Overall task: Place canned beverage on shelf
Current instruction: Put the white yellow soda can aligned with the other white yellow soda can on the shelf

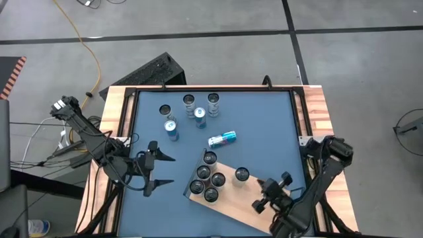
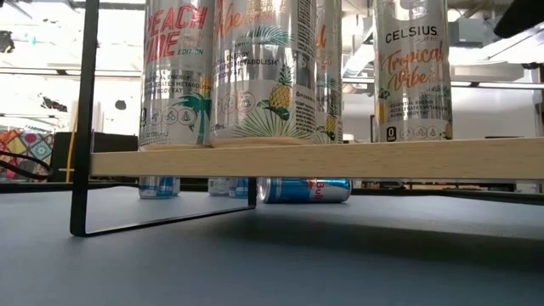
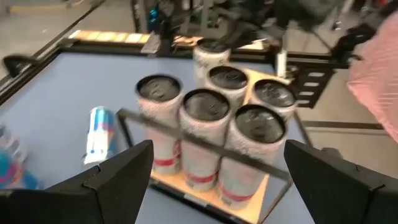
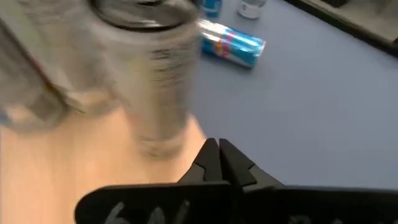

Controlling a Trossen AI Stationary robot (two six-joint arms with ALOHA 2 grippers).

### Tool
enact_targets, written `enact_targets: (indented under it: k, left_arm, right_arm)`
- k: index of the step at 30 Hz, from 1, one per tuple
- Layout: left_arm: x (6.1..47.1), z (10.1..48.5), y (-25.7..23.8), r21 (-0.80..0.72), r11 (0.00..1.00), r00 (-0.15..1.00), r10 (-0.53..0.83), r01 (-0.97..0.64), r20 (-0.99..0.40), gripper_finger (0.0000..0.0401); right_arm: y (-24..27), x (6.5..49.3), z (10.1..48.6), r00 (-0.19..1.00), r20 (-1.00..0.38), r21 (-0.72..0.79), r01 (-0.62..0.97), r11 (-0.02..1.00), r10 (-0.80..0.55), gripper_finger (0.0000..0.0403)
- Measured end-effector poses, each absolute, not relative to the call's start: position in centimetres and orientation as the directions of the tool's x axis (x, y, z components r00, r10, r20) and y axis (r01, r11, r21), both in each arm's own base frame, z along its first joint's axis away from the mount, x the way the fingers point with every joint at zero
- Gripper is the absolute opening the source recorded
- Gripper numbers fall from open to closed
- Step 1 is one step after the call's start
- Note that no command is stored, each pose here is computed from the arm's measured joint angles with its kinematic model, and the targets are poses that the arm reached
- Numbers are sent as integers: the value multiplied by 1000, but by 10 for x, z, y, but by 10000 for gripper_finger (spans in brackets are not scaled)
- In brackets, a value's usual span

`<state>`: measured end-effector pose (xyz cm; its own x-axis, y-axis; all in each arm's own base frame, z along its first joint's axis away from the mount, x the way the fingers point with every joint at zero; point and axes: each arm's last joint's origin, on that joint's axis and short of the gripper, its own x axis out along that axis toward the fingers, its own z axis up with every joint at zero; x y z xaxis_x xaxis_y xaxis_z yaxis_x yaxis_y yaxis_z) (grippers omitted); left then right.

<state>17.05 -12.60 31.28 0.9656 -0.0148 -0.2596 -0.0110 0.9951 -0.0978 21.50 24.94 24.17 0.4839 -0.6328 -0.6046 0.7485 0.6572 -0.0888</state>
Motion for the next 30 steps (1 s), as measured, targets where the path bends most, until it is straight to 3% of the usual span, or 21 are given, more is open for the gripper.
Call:
enact_targets:
  k: [5,9,13,17,22,30]
  left_arm:
    - [172,320,-128,-116,993,979,-47,24,-200,348]
    - [172,321,-128,-120,992,981,-48,25,-190,348]
    - [173,322,-129,-131,991,983,-51,28,-179,348]
    - [173,324,-130,-146,988,983,-80,55,-166,348]
    - [173,325,-130,-152,986,983,-89,64,-159,348]
    - [173,325,-130,-153,985,981,-103,78,-162,348]
  right_arm:
    - [200,178,286,505,-653,-35,724,689,-564,0]
    - [155,140,310,599,-647,137,700,701,-471,0]
    - [121,115,304,756,-539,394,616,682,-372,0]
    - [114,120,280,830,-499,550,526,649,-249,0]
    - [124,144,271,877,-442,527,426,735,-191,0]
    - [138,170,248,814,-545,387,456,802,-201,0]
